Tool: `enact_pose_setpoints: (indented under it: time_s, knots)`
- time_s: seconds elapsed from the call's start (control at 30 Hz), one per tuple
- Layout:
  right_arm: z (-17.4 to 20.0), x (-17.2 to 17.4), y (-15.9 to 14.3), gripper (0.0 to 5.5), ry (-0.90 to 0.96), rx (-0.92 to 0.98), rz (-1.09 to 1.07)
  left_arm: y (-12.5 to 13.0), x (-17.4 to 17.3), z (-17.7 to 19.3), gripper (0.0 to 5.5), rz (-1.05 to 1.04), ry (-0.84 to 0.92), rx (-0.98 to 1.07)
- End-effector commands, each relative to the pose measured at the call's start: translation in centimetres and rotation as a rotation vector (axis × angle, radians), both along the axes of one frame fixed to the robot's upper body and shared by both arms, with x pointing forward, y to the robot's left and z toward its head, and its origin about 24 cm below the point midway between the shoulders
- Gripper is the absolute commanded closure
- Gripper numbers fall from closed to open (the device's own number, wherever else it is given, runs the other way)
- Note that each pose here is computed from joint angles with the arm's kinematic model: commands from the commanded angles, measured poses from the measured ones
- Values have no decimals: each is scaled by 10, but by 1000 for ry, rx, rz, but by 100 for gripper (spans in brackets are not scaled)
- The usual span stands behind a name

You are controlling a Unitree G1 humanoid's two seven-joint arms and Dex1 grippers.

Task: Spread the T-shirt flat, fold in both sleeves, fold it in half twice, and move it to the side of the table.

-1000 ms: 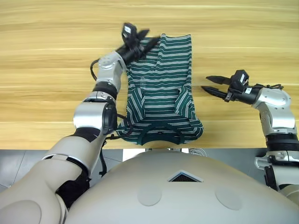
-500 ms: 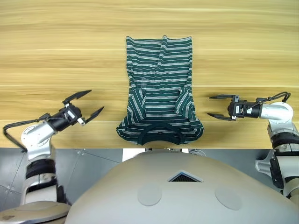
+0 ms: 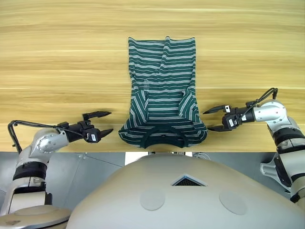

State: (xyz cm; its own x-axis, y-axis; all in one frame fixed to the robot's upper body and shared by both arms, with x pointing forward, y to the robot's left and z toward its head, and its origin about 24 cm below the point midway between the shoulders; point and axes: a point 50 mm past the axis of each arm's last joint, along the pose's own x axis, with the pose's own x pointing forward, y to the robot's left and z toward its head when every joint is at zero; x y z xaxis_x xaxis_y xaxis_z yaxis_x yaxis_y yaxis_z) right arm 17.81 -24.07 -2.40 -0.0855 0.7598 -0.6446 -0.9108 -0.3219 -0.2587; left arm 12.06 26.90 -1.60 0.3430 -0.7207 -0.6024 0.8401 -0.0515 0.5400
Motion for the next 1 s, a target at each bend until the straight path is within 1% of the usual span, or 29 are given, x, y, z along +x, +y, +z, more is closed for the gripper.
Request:
enact_pose_setpoints:
  time_s: [0.03, 0.43, 0.57, 0.63, 0.7, 0.77, 0.8, 0.9, 0.93, 1.0]
  knots:
    - [-10, -5, 16, 204, 14, 9, 35, -6, -11, -17, 172, -65, 89, 27]
    - [-20, -8, 37, 204, 9, 60, 23, -27, -12, -30, 172, -200, 108, 1]
    - [-22, -9, 39, 204, 54, 56, 20, -29, -13, -32, 172, -235, 102, 12]
    - [-23, -11, 38, 233, 80, 44, 38, -29, -13, -32, 170, -250, 96, 17]
    - [-23, -12, 38, 280, 96, 42, 46, -29, -13, -33, 170, -282, 83, 42]
    - [-22, -12, 38, 316, 103, 43, 51, -28, -11, -32, 170, -308, 62, 68]
    - [-22, -12, 39, 345, 106, 44, 56, -28, -10, -32, 170, -325, 46, 80]
    - [-20, -11, 39, 394, 108, 47, 64, -31, -7, -33, 170, -388, 0, 108]
    - [-20, -12, 39, 421, 108, 48, 66, -32, -6, -34, 170, -417, -11, 125]
    - [-20, -12, 40, 460, 109, 51, 70, -34, -5, -37, 170, -473, -27, 163]
